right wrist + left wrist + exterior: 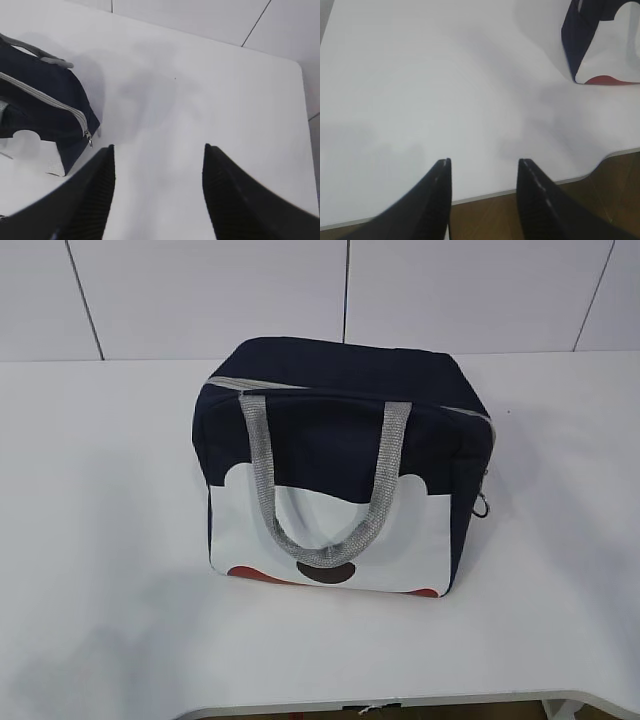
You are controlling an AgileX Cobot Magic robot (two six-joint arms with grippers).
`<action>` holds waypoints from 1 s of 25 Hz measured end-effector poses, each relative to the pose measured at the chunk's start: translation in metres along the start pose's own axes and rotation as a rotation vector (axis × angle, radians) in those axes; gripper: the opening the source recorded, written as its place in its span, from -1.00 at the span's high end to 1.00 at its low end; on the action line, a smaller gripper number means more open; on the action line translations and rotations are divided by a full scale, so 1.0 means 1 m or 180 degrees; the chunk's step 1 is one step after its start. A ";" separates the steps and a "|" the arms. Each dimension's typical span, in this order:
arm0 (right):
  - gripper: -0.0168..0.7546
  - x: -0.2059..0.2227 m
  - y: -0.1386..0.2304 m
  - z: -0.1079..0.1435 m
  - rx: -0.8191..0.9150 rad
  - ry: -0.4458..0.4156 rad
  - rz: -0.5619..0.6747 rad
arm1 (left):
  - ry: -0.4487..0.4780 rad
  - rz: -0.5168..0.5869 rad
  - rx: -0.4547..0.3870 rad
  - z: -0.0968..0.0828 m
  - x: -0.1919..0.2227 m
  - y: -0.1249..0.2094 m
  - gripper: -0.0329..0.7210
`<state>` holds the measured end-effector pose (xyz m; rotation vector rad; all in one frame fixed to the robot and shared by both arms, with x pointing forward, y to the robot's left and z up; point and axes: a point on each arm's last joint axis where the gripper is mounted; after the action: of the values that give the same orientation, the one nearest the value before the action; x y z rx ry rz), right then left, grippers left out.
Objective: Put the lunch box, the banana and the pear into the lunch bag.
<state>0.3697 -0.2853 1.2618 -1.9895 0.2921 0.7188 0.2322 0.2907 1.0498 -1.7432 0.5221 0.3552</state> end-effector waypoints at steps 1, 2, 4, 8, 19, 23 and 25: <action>-0.24 -0.008 0.003 0.001 0.0003 0.0037 -0.0059 | 0.0000 0.0000 0.0000 0.000 0.000 0.000 0.10; -0.24 -0.016 0.007 0.004 0.0002 0.0064 -0.0108 | 0.0000 0.0000 0.0000 0.000 0.000 0.000 0.10; -0.24 -0.025 0.017 0.009 -0.0005 0.0107 -0.0143 | 0.0000 0.0000 0.0000 0.000 0.000 0.000 0.10; -0.24 -0.037 0.048 0.022 -0.0019 0.0178 -0.0120 | 0.0000 0.0000 0.0000 0.000 0.000 0.000 0.10; -0.24 -0.044 0.122 0.061 0.0246 0.0181 -0.0129 | 0.0000 0.0000 0.0000 0.000 0.000 0.000 0.10; -0.24 -0.041 0.147 0.074 0.0273 0.0172 -0.0127 | 0.0000 0.0000 0.0000 0.000 0.000 0.000 0.10; -0.24 -0.038 0.158 0.080 0.0298 0.0170 -0.0124 | 0.0000 0.0000 0.0000 0.000 0.000 0.000 0.10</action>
<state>0.2346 -0.3003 1.1424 -1.9224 0.3125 0.6172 0.2322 0.2907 1.0498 -1.7432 0.5221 0.3552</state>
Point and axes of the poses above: a point on each arm's last joint axis where the gripper is mounted, x pointing out along that axis toward the gripper, z along the wrist's bending axis when the last joint is at zero, y = z × x, and after that the axes turned 13 degrees about -x, right-handed
